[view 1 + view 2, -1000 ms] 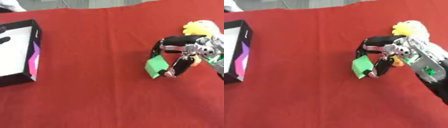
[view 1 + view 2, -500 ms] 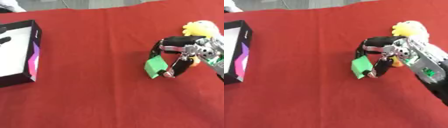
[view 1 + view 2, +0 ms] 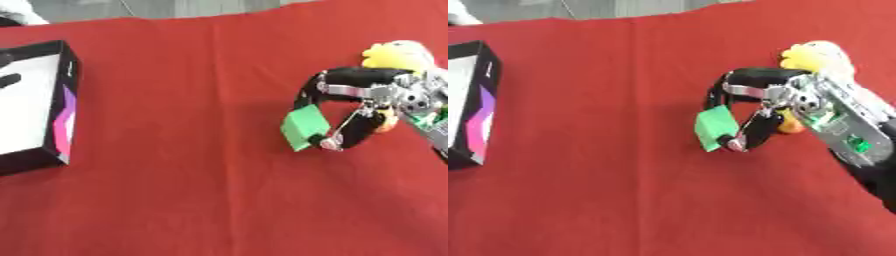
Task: Pick up the objects with one hand, pass them to the other hand, and then place them into the box on the other side of the table.
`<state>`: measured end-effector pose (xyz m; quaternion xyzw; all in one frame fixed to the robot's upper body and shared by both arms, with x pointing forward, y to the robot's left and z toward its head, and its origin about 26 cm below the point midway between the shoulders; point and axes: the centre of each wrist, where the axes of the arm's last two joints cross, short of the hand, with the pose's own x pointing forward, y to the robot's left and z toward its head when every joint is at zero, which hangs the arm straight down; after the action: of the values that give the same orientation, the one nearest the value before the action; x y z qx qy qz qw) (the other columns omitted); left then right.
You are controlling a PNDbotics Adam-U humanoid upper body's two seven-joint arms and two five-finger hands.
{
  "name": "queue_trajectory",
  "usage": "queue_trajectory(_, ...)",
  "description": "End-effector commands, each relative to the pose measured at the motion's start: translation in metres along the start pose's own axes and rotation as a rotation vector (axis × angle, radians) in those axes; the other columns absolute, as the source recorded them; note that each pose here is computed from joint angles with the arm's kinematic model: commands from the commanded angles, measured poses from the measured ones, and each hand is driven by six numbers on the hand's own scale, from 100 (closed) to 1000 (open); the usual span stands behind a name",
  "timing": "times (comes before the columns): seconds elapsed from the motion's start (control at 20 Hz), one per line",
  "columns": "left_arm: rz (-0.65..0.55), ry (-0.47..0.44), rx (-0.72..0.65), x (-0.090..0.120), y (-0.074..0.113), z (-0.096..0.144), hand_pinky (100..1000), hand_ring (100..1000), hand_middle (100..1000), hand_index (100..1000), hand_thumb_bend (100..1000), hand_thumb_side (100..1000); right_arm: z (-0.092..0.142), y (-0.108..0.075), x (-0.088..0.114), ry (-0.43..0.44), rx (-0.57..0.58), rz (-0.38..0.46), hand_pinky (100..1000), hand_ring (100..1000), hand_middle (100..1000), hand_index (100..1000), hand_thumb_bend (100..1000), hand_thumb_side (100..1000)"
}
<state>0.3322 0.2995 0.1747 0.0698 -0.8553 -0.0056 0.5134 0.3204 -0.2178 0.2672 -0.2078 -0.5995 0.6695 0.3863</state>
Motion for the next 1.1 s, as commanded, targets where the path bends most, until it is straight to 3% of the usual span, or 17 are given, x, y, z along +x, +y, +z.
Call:
queue_trajectory(0.05, -0.027, -0.071, 0.023, 0.017, 0.007, -0.005, 796, 850, 848, 771, 100, 813, 0.016, -0.022, 0.016, -0.063, -0.123, -0.06, 687, 645, 482, 544, 100, 100)
queue_trajectory(0.25, -0.066, -0.158, 0.045, 0.035, 0.009, -0.01, 801, 851, 848, 773, 100, 764, 0.018, -0.026, 0.019, -0.105, -0.221, -0.172, 647, 634, 482, 548, 100, 100)
queue_trajectory(0.6, -0.18, -0.316, -0.025, 0.073, 0.006, -0.026, 802, 850, 846, 777, 100, 711, 0.011, -0.017, 0.023, -0.126, -0.309, -0.327, 607, 627, 483, 555, 100, 100)
queue_trajectory(0.85, -0.27, -0.371, -0.163, 0.095, -0.005, -0.042, 800, 849, 845, 783, 100, 680, 0.004, -0.011, 0.029, -0.117, -0.364, -0.456, 585, 623, 483, 560, 100, 100)
queue_trajectory(1.1, -0.378, -0.366, -0.354, 0.107, -0.025, -0.055, 800, 849, 845, 790, 100, 654, -0.002, -0.005, 0.036, -0.132, -0.4, -0.571, 584, 621, 485, 564, 100, 132)
